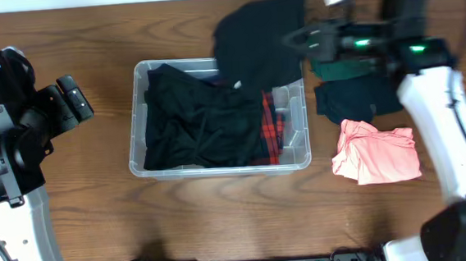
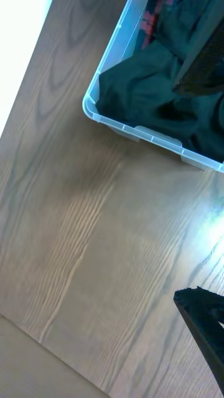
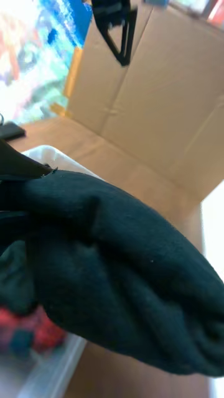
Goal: Pack container
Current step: 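Carry the black garment into the container and release it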
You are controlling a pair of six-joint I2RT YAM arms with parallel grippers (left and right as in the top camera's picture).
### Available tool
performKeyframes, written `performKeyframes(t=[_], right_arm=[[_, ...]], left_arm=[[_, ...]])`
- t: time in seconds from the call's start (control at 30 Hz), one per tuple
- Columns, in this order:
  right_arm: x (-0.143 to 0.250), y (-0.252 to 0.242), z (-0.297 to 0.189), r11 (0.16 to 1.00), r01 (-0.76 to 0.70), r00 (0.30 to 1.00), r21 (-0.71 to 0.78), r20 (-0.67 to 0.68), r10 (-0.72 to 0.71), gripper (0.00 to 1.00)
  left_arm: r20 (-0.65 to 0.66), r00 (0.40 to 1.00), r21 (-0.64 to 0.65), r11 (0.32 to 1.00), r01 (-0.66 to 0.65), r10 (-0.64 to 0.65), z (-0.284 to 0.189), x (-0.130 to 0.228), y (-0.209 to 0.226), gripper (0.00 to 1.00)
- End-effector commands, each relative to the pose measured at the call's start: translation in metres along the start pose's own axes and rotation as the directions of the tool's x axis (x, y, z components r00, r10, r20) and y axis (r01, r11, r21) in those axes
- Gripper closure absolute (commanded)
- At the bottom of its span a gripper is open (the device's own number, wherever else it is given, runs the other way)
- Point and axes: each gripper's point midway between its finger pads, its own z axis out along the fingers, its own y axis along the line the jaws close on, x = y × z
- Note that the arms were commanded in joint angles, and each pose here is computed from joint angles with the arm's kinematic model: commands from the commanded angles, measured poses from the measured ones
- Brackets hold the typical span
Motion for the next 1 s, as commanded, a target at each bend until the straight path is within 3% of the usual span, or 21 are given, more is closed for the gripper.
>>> performKeyframes(t=[0.0, 0.13, 0.3, 0.6, 0.83, 0.87, 0.9, 0.93, 0.97], right_arm=[[0.019, -0.011, 0.038, 0.994, -0.095, 0.993, 0.058, -0.059, 0.098, 0.99], [0.062, -0.040, 0.073, 0.969, -0.174, 0.963, 0.175, -0.175, 0.205, 0.99], [0.100, -0.082, 0.072, 0.908, -0.194, 0.923, 0.371, -0.244, 0.297, 0.99], [0.122, -0.116, 0.024, 0.768, -0.061, 0.913, 0.638, -0.276, 0.302, 0.99], [0.117, -0.135, 0.008, 0.697, -0.045, 0.922, 0.716, -0.239, 0.305, 0.98], [0.116, -0.134, 0.009, 0.703, -0.038, 0.925, 0.710, -0.241, 0.294, 0.85], [0.113, -0.132, 0.011, 0.720, -0.022, 0.929, 0.693, -0.252, 0.272, 0.57], [0.110, -0.128, 0.015, 0.746, 0.000, 0.933, 0.666, -0.268, 0.239, 0.44], [0.107, -0.123, 0.018, 0.773, 0.021, 0.938, 0.634, -0.281, 0.205, 0.38]], left_arm=[[-0.002, 1.000, -0.016, 1.000, 0.009, -0.009, 0.000, 0.000, 0.004, 0.02], [-0.002, 1.000, -0.017, 1.000, 0.009, -0.009, 0.000, 0.000, 0.004, 0.02], [-0.002, 1.000, -0.016, 1.000, 0.009, -0.009, 0.000, 0.000, 0.004, 0.02], [-0.002, 1.000, -0.016, 1.000, 0.009, -0.009, 0.000, 0.000, 0.004, 0.02], [-0.002, 1.000, -0.016, 1.000, 0.009, -0.009, 0.000, 0.000, 0.004, 0.02], [-0.002, 1.000, -0.016, 1.000, 0.009, -0.009, 0.000, 0.000, 0.004, 0.02], [-0.002, 1.000, -0.016, 1.000, 0.009, -0.009, 0.000, 0.000, 0.004, 0.02], [-0.002, 1.000, -0.016, 1.000, 0.009, -0.009, 0.000, 0.000, 0.004, 0.02], [-0.002, 1.000, -0.016, 1.000, 0.009, -0.009, 0.000, 0.000, 0.004, 0.02]])
